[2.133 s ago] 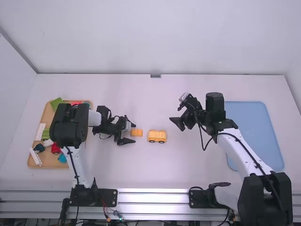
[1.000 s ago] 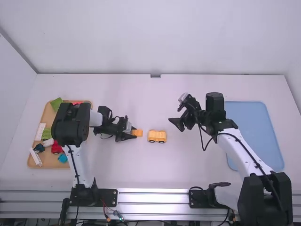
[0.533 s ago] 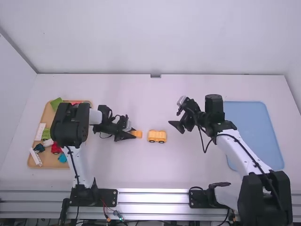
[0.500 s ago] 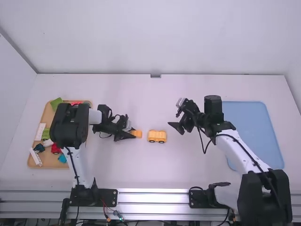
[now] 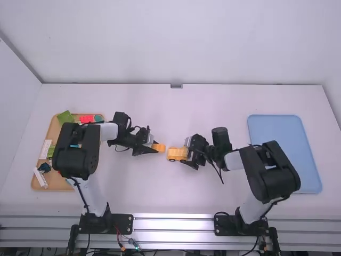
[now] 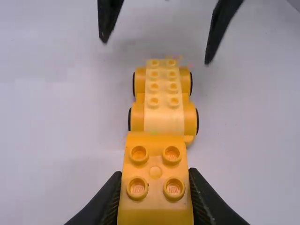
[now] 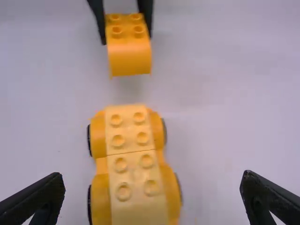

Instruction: Assemble lego blocks to make yellow taxi

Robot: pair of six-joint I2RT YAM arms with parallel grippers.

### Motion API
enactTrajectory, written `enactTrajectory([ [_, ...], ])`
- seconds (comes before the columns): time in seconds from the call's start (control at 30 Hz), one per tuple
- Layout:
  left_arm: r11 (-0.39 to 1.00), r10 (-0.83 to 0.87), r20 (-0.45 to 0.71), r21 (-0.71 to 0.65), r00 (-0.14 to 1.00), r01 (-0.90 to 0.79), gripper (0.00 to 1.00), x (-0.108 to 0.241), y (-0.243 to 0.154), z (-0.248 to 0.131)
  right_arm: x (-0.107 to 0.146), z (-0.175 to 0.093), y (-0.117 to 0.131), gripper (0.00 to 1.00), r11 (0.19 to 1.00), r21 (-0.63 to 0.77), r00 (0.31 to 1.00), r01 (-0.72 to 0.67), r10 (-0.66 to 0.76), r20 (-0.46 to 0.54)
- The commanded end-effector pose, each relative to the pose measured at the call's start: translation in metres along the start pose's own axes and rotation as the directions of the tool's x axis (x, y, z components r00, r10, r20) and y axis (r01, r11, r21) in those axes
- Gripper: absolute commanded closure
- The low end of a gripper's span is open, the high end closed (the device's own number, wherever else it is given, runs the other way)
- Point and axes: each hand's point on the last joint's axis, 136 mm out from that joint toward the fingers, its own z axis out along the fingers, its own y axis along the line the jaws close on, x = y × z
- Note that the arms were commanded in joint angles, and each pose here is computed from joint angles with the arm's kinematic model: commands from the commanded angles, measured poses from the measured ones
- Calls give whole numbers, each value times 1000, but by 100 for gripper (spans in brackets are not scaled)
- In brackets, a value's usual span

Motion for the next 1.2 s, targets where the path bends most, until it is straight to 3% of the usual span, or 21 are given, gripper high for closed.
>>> enactTrajectory([
  [0.0,1000,12,35,16,999,-12,79,-14,-4,4,7,4,11,1,999,-31,1000,21,-21,17],
  [0.1,1000,21,30,17,999,-22,76,-15,-2,8,13,10,8,1,1000,-4,999,-1,2,42],
  [0.23,998,-60,-15,-16,998,59,83,-9,8,9,27,24,8,2,1000,-27,998,1,0,55],
  [0.43,999,-53,-24,8,998,54,87,-15,3,19,29,40,1,1,996,-83,992,-18,28,124],
  [0.83,1000,-25,-63,-10,998,24,98,-41,3,21,24,36,8,0,995,-101,986,6,11,167],
  [1.0,999,-28,-51,-22,998,27,98,-45,2,20,23,33,11,4,997,-67,984,44,-32,175],
  [1.17,997,-47,-26,-62,999,45,98,-40,3,28,28,28,9,19,999,-36,987,12,-6,162],
])
